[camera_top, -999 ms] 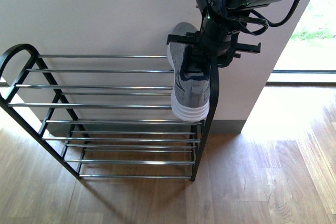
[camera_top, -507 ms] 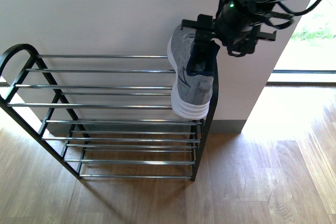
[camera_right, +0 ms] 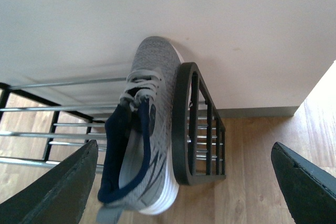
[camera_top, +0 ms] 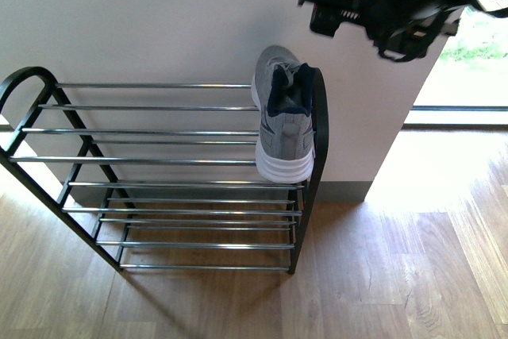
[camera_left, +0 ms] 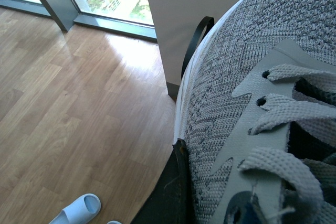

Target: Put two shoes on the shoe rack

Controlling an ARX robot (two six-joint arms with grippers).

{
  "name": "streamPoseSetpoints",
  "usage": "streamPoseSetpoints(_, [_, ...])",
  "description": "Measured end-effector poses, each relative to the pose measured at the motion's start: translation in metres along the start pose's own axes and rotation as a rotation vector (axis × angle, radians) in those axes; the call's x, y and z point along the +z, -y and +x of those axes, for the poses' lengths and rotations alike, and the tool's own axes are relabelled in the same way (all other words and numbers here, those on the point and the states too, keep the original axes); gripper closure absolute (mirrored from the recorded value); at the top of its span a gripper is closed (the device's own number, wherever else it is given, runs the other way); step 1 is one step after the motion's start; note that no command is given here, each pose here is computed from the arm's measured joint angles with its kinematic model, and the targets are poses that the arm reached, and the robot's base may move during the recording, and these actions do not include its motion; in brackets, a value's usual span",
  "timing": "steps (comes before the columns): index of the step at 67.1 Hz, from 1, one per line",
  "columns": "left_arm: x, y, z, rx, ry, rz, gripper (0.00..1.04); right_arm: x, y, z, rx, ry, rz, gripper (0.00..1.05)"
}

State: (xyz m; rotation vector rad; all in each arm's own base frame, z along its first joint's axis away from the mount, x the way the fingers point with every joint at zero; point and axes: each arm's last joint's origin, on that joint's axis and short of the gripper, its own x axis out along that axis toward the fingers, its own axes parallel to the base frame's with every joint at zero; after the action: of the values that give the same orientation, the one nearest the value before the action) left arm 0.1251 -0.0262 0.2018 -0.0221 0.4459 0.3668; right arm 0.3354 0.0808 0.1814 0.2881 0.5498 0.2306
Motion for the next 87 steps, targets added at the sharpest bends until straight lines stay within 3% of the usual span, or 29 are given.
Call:
streamPoseSetpoints(17, [0.000,0.000,0.000,0.001,0.000,0.000,1.03,-0.003,0.042,-0.084,0.071,0.224,-0.101,0.09])
streamPoseSetpoints(33, [0.000,0.000,0.000,0.002,0.001,0.000,1.03,-0.027,0.068,-0.108,0.054,0.352,-0.141,0.09])
streamPoseSetpoints(38, [0.000,0.000,0.000,-0.001,0.000,0.000,1.03,-0.035,0.061,-0.113,-0.149,0.514,-0.226,0.26])
streamPoseSetpoints(43, [0.000,0.000,0.000,-0.001,0.000,0.000,1.03,-0.043,0.060,-0.120,-0.210,0.540,-0.248,0.38])
streamPoseSetpoints(45, [0.000,0.000,0.000,0.001,0.000,0.000,1.03,-0.049,0.059,-0.126,-0.221,0.545,-0.257,0.47])
streamPoseSetpoints(67, [0.000,0.000,0.000,0.001,0.000,0.000,1.03,-0.076,0.057,-0.151,-0.232,0.539,-0.279,1.02])
streamPoseSetpoints(79, [0.009,0.009,0.018,-0.011,0.016,-0.079,1.03,-0.095,0.059,-0.158,-0.235,0.529,-0.281,1.03])
streamPoseSetpoints(87, [0.032,0.033,0.058,-0.116,-0.051,-0.121,1.03,-0.098,0.057,-0.167,-0.234,0.539,-0.283,1.03])
